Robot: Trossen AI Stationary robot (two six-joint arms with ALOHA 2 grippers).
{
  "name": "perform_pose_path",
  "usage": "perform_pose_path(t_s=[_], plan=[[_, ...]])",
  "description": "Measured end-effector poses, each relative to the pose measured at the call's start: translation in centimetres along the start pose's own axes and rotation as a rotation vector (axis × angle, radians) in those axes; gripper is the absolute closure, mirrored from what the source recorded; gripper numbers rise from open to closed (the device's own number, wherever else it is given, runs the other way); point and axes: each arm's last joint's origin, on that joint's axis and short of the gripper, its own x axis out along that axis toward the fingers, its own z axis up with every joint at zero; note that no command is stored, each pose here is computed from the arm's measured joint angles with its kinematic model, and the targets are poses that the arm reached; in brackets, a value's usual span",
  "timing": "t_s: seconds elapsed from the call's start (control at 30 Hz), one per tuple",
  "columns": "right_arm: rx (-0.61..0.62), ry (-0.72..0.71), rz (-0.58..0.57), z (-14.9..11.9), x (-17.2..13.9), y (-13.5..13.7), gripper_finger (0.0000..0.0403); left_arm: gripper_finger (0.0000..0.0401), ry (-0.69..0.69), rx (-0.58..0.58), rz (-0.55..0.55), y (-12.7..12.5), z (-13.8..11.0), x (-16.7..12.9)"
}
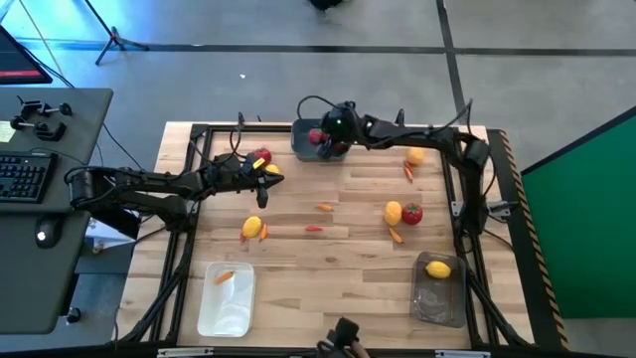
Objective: Sort produce into baskets
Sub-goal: Put the center red tomato into the blue bin
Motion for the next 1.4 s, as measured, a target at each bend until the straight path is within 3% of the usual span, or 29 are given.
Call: perform_pose_path(t_s=[0.13, 0.57, 1.1, 1.4], plan=[[0.019, -0.013, -0.028, 0.5, 1.5, -0.2, 0.0173, 0.0401, 0.001, -0.001, 0.001, 0.0, 0.0, 0.0], [0.1, 0.108, -0.072, -1.4, 5.0, -1.9, 0.0173, 0.0401, 0.021, -0.003, 0.012, 0.1, -0.2, 0.0], [0.122, 0.117, -0.033, -1.3, 4.8, -2.2, 0.0094, 0.0401, 0.032, -0.032, 0.016, 0.1, -0.3, 0.0], [0.096, 0.111, -0.03, -1.0, 4.5, -2.2, 0.0087, 0.0377, 0.05, -0.042, 0.021, 0.2, -0.5, 0.0]])
